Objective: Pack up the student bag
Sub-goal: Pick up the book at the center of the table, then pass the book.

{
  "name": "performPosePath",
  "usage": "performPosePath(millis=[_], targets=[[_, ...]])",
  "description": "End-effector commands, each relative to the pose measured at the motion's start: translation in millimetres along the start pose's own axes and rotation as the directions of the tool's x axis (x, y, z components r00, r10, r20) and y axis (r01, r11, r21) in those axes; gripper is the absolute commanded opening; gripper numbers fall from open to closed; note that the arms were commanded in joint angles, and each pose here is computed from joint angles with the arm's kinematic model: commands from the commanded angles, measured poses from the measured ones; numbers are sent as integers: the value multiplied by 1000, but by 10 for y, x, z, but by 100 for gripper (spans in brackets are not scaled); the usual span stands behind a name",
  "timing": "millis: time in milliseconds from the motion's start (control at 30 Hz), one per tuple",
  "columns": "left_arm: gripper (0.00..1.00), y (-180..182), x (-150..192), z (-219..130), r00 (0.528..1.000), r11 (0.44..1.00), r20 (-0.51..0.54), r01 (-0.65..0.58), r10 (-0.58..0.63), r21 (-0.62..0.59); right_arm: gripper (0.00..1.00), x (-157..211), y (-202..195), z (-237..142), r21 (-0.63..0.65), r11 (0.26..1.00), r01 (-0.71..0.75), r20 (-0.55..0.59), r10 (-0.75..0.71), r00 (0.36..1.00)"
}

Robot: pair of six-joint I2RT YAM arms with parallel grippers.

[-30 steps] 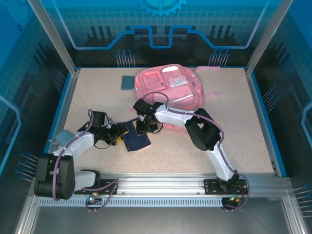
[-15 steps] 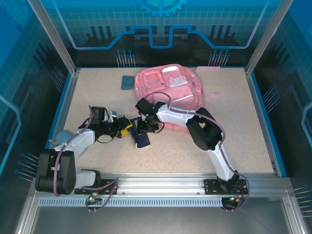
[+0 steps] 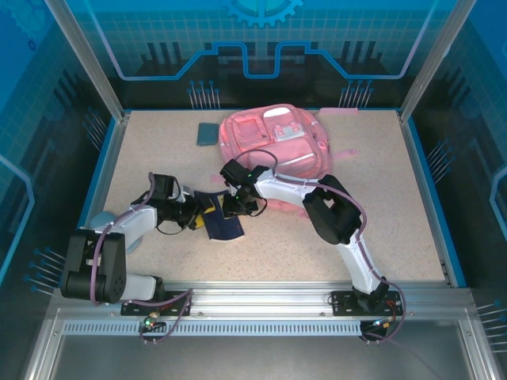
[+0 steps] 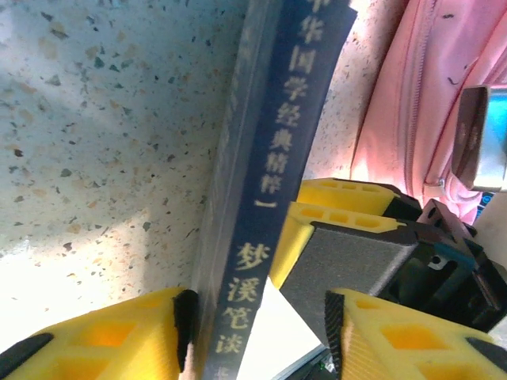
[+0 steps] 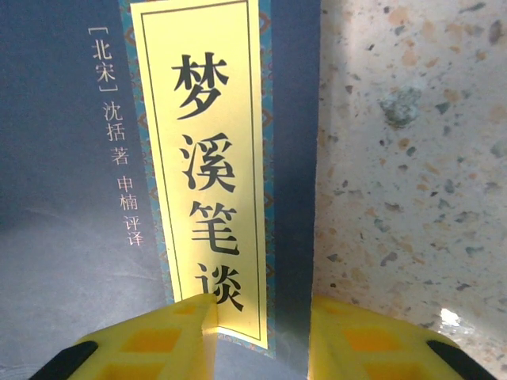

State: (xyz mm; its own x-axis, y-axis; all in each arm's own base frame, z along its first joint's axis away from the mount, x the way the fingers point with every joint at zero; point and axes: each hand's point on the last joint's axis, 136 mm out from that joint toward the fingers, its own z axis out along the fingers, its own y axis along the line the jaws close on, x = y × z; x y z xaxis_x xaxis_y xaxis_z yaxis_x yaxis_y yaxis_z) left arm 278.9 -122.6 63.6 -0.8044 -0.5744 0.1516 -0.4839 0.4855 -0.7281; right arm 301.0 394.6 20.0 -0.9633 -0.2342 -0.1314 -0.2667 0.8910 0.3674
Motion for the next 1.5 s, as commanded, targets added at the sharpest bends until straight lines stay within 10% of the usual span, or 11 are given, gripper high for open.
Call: performPosePath(millis=[0,300,600,867,1467], targets=[[46,-95,7,-3,998,998,-9,-58,58,14,34,196,-47,161,10,1000,-11,-63,12,998],[11,-100,-62,-133,990,990,47,-127,130,-60,41,79,42,-170,22,999,41,15,-41,999],[7,-784,-144,-572,947,961,209,-266,246,74,81,-238,59,-1415,-75,996,48,333,-21,943],[8,-1614,-123,-761,918,899,287,-349,273,265,92,-248,-94,-2141,-304,952,11,554,168,816],[7,-2867,19,-811,904,700,374,-404,207,589,100,-337,-157,-2601,-880,474,-41,295,611,734]])
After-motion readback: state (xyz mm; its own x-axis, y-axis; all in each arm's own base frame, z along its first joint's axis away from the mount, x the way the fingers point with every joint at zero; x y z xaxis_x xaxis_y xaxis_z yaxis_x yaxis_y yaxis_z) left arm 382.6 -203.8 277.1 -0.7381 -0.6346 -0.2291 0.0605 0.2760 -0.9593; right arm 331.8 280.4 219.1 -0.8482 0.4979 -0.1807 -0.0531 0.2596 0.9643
